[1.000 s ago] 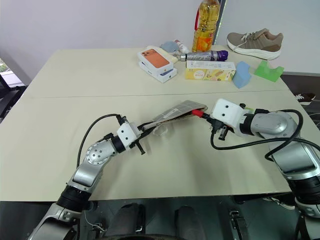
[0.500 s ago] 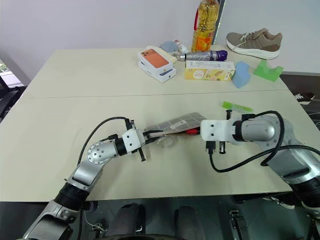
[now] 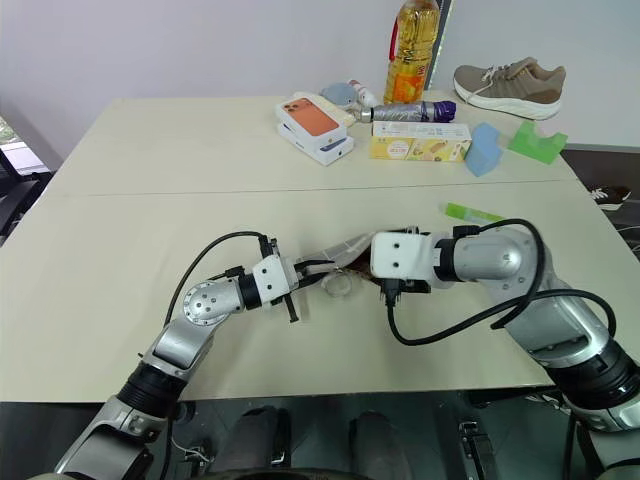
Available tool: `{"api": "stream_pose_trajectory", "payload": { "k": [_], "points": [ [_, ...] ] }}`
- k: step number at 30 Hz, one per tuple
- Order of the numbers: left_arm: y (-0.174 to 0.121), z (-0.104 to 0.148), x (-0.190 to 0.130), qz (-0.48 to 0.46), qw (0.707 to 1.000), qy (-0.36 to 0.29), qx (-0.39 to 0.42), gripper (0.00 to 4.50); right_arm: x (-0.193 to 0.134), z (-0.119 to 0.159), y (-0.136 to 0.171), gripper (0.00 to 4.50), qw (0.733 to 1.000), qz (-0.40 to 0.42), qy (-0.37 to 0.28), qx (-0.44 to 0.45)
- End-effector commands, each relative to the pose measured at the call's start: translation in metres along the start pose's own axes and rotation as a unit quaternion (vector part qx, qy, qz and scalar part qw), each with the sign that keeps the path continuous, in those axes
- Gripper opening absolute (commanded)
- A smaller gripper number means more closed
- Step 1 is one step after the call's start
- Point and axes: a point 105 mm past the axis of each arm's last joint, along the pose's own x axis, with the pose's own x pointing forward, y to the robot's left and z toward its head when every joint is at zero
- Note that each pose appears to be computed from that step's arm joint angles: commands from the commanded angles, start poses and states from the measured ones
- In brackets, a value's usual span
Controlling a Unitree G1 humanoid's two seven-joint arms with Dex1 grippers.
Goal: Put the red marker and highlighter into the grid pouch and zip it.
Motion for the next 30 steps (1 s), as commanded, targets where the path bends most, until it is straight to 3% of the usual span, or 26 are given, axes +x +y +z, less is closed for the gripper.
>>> {"api": "stream_pose_trajectory", "payload": {
  "k": [1, 4, 7, 11, 15, 25, 30],
  "points": [
    [0.016, -0.002, -0.004, 0.046, 0.999, 0.011, 0.012, 0.0, -0.026, 0.012, -0.02, 3.21, 0.994, -0.042, -0.065, 0.074],
    [0.021, -0.009, -0.005, 0.069, 0.997, 0.027, 0.019, 0.0, -0.045, -0.008, -0.039, 3.21, 0.982, -0.092, -0.071, 0.149],
    [0.028, -0.016, -0.007, 0.097, 0.994, 0.045, 0.031, 0.0, -0.056, -0.049, -0.058, 3.21, 0.962, -0.15, -0.035, 0.224],
    [0.036, -0.023, -0.011, 0.127, 0.989, 0.062, 0.037, 0.0, -0.057, -0.109, -0.075, 4.43, 0.931, -0.217, 0.037, 0.292],
    [0.034, -0.024, -0.009, 0.122, 0.99, 0.063, 0.035, 0.0, -0.042, -0.155, -0.088, 4.43, 0.905, -0.256, 0.088, 0.328],
    [0.035, -0.022, -0.01, 0.127, 0.989, 0.06, 0.035, 0.0, -0.016, -0.191, -0.111, 4.43, 0.881, -0.264, 0.119, 0.373],
    [0.034, -0.021, -0.012, 0.132, 0.989, 0.06, 0.034, 0.0, -0.011, -0.2, -0.102, 4.43, 0.846, -0.254, 0.123, 0.452]
  ]
}}
